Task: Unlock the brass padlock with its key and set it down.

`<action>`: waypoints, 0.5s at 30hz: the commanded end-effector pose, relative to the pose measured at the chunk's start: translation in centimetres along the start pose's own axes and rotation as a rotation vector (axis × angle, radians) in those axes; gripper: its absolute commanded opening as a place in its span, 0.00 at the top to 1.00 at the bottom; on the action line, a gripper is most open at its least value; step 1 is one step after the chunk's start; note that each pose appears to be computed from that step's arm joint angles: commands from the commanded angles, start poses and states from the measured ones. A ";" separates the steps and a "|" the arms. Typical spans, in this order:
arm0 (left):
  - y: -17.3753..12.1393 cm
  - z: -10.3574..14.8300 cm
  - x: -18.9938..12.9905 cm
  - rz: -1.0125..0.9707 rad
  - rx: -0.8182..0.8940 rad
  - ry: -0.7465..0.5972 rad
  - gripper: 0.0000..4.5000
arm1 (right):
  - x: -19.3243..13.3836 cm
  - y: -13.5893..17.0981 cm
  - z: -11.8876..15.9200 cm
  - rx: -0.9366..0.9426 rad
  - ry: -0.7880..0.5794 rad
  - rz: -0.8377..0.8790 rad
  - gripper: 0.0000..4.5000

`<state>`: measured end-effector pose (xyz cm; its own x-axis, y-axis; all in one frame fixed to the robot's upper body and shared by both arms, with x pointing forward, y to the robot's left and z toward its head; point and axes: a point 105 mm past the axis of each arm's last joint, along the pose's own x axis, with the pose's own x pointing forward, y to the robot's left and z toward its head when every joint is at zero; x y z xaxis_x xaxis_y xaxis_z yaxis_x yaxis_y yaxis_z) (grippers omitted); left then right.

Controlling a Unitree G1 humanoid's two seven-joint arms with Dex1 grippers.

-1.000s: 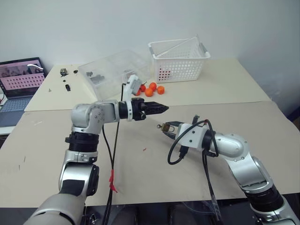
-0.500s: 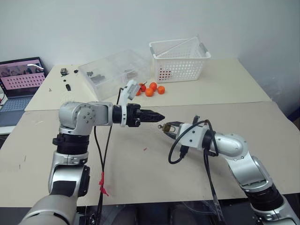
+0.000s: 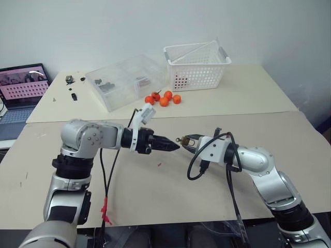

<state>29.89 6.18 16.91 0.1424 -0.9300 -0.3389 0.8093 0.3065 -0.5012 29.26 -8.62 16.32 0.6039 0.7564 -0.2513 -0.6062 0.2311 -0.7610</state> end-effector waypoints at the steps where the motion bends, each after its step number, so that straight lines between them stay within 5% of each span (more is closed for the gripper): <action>1: 0.0 0.9 -0.2 0.010 0.039 -0.034 0.42 | -0.5 -1.1 1.3 -0.049 -0.037 -0.038 0.80; 15: 0.3 1.9 1.2 0.011 0.014 -0.094 0.42 | -0.5 -1.1 1.7 -0.046 -0.043 -0.038 0.80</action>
<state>30.85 4.80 16.81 0.1727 -0.9378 -0.3012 0.8011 0.3116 -0.5110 29.17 -8.60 16.49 0.6050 0.7564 -0.2486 -0.6034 0.2318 -0.7630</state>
